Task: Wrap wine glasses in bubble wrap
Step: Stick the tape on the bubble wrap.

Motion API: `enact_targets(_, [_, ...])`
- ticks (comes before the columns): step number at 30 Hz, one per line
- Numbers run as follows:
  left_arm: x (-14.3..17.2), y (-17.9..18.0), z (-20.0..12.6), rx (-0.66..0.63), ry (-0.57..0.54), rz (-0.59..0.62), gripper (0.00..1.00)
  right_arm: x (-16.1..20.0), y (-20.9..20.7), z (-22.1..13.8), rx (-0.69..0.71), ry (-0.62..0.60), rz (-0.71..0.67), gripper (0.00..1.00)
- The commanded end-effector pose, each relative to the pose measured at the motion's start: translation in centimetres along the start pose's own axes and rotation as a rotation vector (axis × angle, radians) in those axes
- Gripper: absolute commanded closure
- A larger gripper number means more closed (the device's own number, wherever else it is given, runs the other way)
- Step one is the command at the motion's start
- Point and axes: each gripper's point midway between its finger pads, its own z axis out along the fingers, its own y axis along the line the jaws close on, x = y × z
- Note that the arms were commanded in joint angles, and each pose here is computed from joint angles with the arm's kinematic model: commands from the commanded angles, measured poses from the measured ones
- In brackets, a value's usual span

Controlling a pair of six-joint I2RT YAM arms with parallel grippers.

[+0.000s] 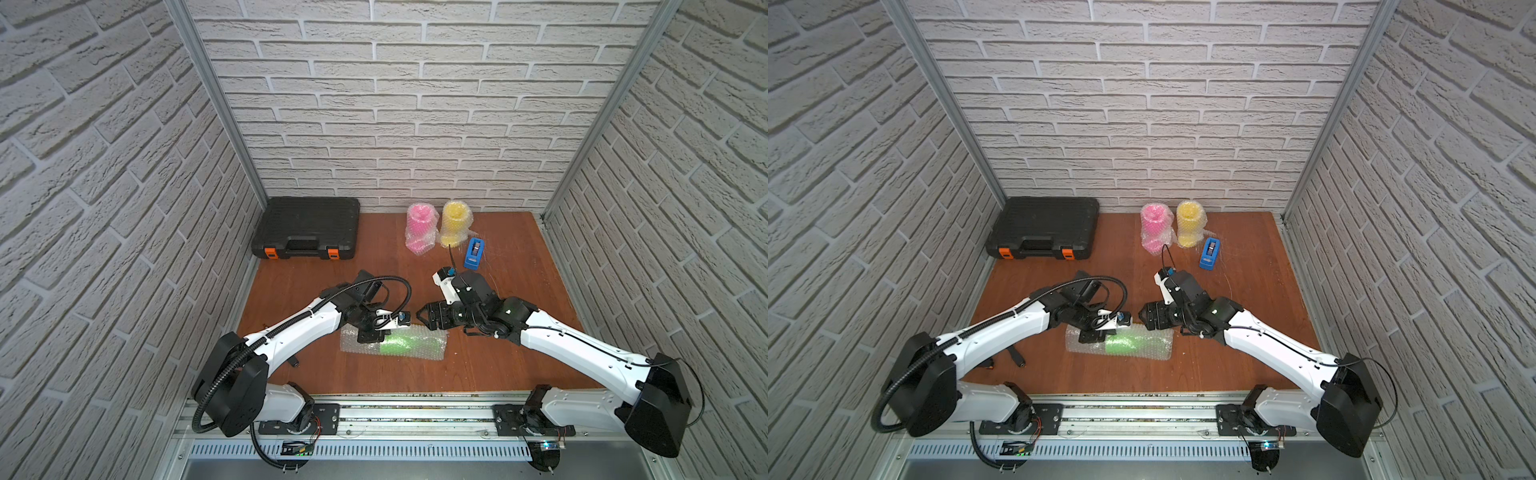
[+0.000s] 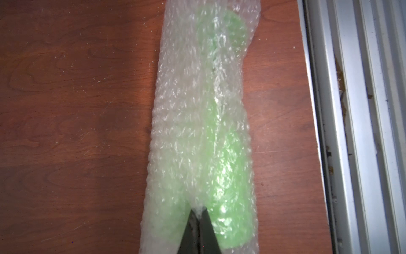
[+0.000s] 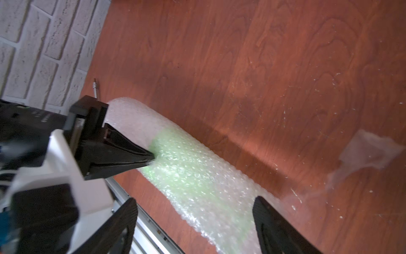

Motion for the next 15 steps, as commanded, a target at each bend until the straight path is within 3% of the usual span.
enact_targets(1, [2.2, -2.3, 1.1, 0.098, 0.087, -0.033, 1.0, 0.3, 2.5, -0.3, -0.121, 0.055, 0.059, 0.19])
enact_targets(7, [2.1, -2.3, 1.1, 0.098, 0.084, -0.032, 1.0, 0.9, 5.4, 1.7, -0.32, 0.121, 0.182, 0.23])
enact_targets(15, [2.1, -2.3, 1.0, 0.096, 0.085, -0.03, 1.0, 2.7, 5.8, 3.7, -0.39, 0.199, 0.258, 0.27])
